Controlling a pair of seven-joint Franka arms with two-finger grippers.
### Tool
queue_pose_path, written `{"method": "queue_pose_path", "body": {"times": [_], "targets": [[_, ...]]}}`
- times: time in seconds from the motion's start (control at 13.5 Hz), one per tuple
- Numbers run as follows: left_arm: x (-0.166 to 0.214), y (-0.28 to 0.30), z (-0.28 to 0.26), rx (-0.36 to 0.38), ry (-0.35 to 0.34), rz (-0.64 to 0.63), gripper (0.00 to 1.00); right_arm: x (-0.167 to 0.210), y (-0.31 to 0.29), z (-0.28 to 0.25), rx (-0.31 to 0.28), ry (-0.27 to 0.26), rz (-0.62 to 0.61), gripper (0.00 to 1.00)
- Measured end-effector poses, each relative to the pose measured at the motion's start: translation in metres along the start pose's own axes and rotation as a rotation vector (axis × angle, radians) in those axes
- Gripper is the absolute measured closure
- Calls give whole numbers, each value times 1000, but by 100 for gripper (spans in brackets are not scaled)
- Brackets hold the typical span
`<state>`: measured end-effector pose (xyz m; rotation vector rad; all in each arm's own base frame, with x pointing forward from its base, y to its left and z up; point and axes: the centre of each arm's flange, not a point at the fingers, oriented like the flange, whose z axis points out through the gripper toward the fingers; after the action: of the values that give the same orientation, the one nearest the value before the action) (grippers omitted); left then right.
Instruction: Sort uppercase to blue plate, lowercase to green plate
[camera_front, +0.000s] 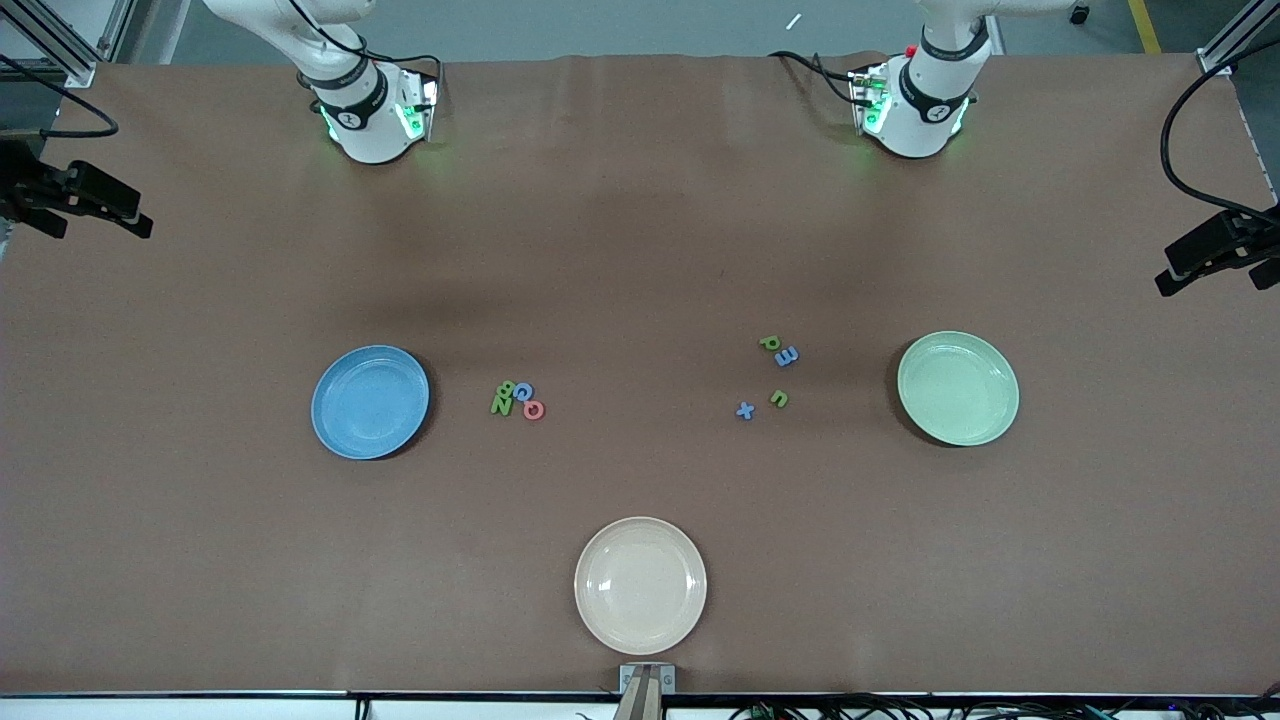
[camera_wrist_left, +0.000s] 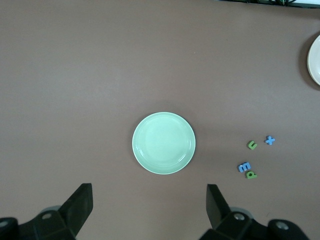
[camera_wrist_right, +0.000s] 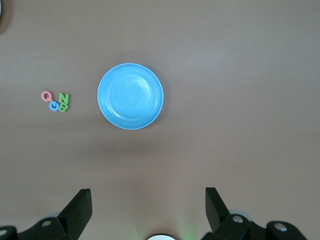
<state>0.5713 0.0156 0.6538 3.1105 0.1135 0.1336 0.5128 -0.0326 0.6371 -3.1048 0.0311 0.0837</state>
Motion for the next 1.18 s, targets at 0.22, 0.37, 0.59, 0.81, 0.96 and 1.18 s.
{"method": "queue_pose_path", "body": {"times": [0.22,0.37,0.59,0.81,0.96,1.18], "targets": [[0,0,0,0,0,0,0,0,0,0,0,0,-12,0],[0,-1,0,0,0,-3,0,0,0,0,0,0,-15,0],[1,-3,3,1,-6,-7,0,-1,0,0,1,-9,-15,0],[10,6,30,-4,-55,-7,0,-2,0,-8,0,3,-15,0],[18,38,61,-6,-109,-8,0,4,1,3,0,-20,-13,0],[23,119,128,22,-202,-9,0,44,10,60,-5,-93,3,0]]}}
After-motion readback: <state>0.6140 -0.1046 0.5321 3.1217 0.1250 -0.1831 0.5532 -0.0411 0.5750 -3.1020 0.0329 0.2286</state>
